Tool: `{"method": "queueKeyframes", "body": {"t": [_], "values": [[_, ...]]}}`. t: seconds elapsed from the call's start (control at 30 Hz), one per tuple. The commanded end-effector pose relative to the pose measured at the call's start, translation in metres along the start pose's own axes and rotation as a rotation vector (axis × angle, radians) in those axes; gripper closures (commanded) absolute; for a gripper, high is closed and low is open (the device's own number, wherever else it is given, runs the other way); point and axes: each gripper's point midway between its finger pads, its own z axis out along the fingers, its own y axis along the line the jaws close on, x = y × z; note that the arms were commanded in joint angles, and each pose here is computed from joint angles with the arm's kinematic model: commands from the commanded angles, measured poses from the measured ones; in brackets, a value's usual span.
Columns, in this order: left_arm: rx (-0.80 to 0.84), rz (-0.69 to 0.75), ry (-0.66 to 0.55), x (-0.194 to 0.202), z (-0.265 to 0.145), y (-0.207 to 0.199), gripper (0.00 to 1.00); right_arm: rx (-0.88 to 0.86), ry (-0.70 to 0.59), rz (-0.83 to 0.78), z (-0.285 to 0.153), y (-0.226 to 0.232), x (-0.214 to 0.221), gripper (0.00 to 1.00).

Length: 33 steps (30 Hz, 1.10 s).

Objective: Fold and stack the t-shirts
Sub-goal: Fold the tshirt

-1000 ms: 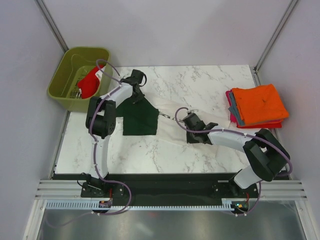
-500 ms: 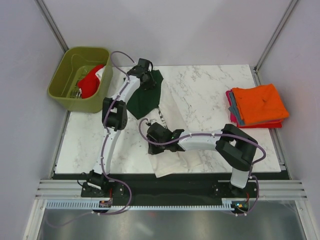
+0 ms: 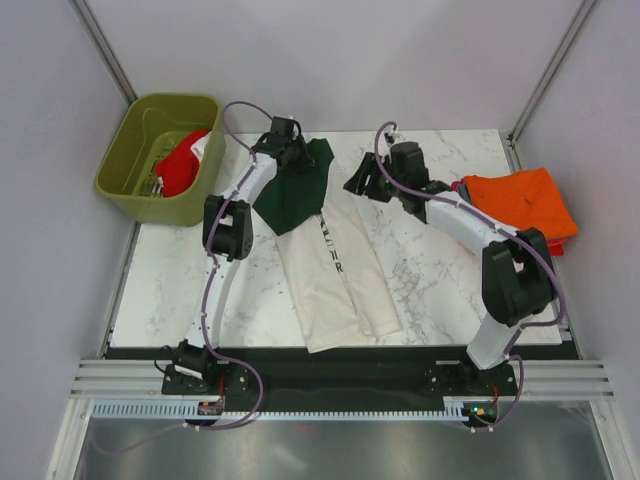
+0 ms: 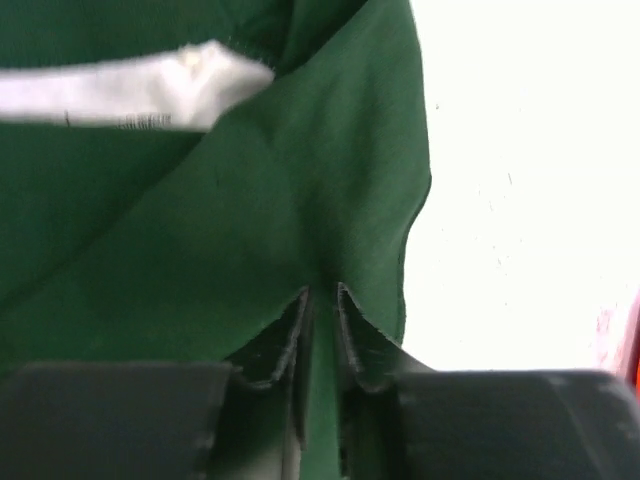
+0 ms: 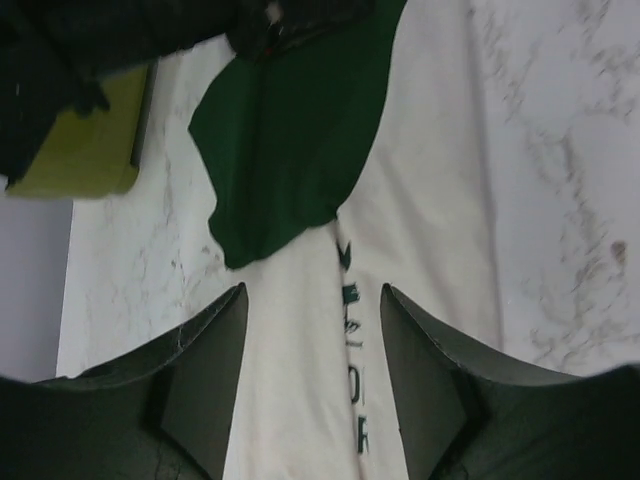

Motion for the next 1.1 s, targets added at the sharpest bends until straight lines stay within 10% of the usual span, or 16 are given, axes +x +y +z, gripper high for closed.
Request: {"method": "queueKeyframes", "body": {"t": [0.0, 0.2, 1.07], "values": [[0.127, 0.092, -0.030, -0.021, -0.013, -0.007, 0.76, -0.074, 0.028, 0.054, 0.026, -0.018, -0.023, 0.37], [0.123, 0.118, -0.163, -0.054, -0.068, -0.010, 0.46, -0.122, 0.045, 0.124, 0.095, -0.065, -0.053, 0.42], [0.131, 0.146, -0.375, -0.042, -0.168, -0.014, 0.44, -0.265, 0.219, 0.272, 0.190, -0.091, 0.003, 0.58]]}}
